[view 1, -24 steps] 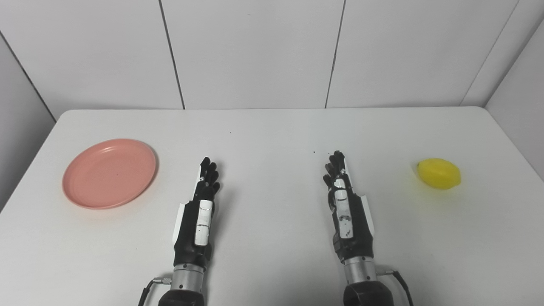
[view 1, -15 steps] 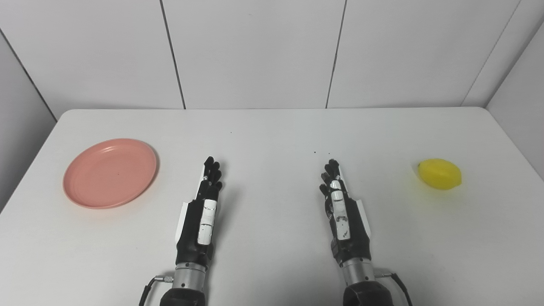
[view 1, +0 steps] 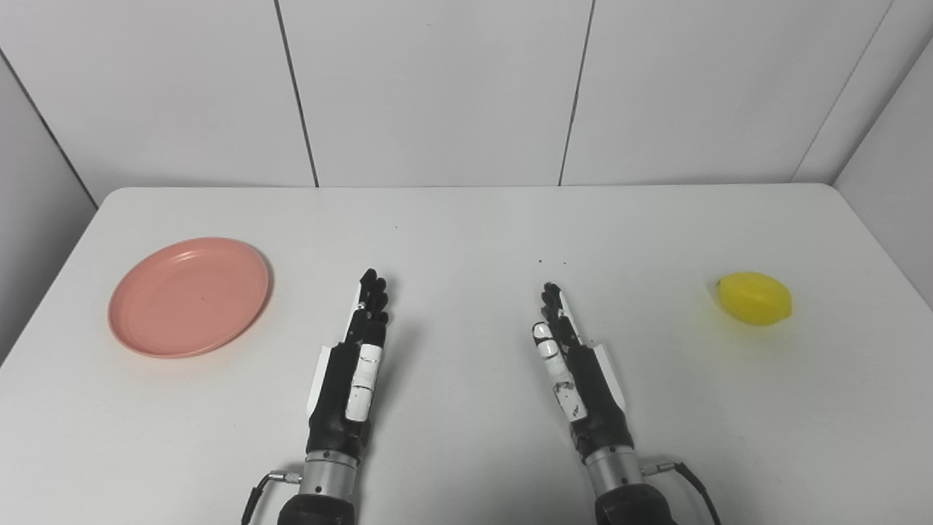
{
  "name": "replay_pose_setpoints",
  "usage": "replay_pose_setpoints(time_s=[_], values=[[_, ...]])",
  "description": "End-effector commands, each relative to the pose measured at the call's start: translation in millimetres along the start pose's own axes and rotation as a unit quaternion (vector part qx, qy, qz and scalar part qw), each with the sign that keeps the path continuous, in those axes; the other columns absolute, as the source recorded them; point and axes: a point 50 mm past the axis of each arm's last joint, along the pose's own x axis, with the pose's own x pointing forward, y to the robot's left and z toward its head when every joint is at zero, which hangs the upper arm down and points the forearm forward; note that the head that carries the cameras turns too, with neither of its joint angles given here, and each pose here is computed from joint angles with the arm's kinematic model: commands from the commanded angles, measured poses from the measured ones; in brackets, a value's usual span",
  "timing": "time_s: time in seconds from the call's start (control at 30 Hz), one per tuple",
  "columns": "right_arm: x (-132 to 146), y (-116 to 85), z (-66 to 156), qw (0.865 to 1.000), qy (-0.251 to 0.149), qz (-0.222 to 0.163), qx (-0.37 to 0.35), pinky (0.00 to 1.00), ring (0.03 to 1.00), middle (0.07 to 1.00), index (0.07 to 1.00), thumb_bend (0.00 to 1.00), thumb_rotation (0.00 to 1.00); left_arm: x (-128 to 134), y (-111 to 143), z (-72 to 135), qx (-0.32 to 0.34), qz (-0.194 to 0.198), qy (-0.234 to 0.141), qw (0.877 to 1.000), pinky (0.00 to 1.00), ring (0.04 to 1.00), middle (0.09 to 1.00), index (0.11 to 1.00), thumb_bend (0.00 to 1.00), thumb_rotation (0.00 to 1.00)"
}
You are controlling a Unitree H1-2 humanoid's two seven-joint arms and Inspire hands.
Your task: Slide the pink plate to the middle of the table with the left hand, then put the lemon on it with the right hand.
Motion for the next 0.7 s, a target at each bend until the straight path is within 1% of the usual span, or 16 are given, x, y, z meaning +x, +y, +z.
replay_pose_setpoints(time_s=[0.0, 0.07, 0.17, 0.27, 0.33, 0.4, 0.57, 0.63, 0.67], values=[[-5.5, -5.2, -8.2, 0.999, 0.036, -0.013, -0.014, 1.00, 1.000, 1.000, 1.000, 0.69, 1.00, -11.8, 4.8, -13.5, 0.017, -0.006, 0.028, 0.999, 1.00, 1.000, 1.000, 1.000, 0.75, 1.00], [-5.3, -4.5, -8.6, 0.999, 0.034, -0.014, -0.015, 1.00, 1.000, 1.000, 1.000, 0.69, 1.00, -12.7, 4.7, -13.4, 0.019, -0.008, 0.033, 0.999, 1.00, 1.000, 1.000, 1.000, 0.76, 1.00], [-4.5, -4.0, -9.8, 0.999, 0.016, -0.023, -0.015, 1.00, 1.000, 1.000, 1.000, 0.67, 1.00, -13.7, 4.9, -14.3, 0.027, -0.014, 0.042, 0.999, 1.00, 1.000, 1.000, 1.000, 0.77, 1.00], [-6.1, -3.8, -9.8, 0.999, 0.009, -0.032, -0.011, 1.00, 1.000, 1.000, 1.000, 0.67, 1.00, -15.2, 4.5, -13.9, 0.027, -0.016, 0.050, 0.998, 1.00, 1.000, 1.000, 1.000, 0.78, 1.00], [-7.3, -2.8, -10.3, 0.999, 0.005, -0.038, -0.007, 1.00, 1.000, 1.000, 1.000, 0.64, 1.00, -16.4, 3.8, -13.1, 0.025, -0.017, 0.052, 0.998, 1.00, 1.000, 1.000, 1.000, 0.78, 1.00], [-7.8, -1.9, -10.9, 0.999, 0.004, -0.042, -0.004, 1.00, 1.000, 1.000, 1.000, 0.65, 1.00, -17.0, 3.6, -12.6, 0.027, -0.017, 0.056, 0.998, 1.00, 1.000, 1.000, 1.000, 0.77, 1.00], [-9.0, -1.9, -12.0, 0.999, -0.002, -0.048, -0.006, 1.00, 1.000, 1.000, 1.000, 0.65, 1.00, -15.6, 5.5, -13.2, 0.006, 0.004, 0.055, 0.998, 1.00, 1.000, 1.000, 1.000, 0.74, 1.00], [-9.4, -2.3, -12.7, 0.998, -0.008, -0.056, -0.002, 1.00, 1.000, 1.000, 1.000, 0.62, 1.00, -15.1, 6.2, -14.0, -0.003, 0.008, 0.054, 0.998, 1.00, 1.000, 1.000, 1.000, 0.72, 1.00], [-8.7, -2.3, -12.8, 0.998, -0.018, -0.063, 0.009, 1.00, 1.000, 1.000, 1.000, 0.60, 1.00, -15.2, 5.6, -14.6, -0.007, 0.007, 0.053, 0.999, 1.00, 1.000, 1.000, 1.000, 0.71, 1.00]])
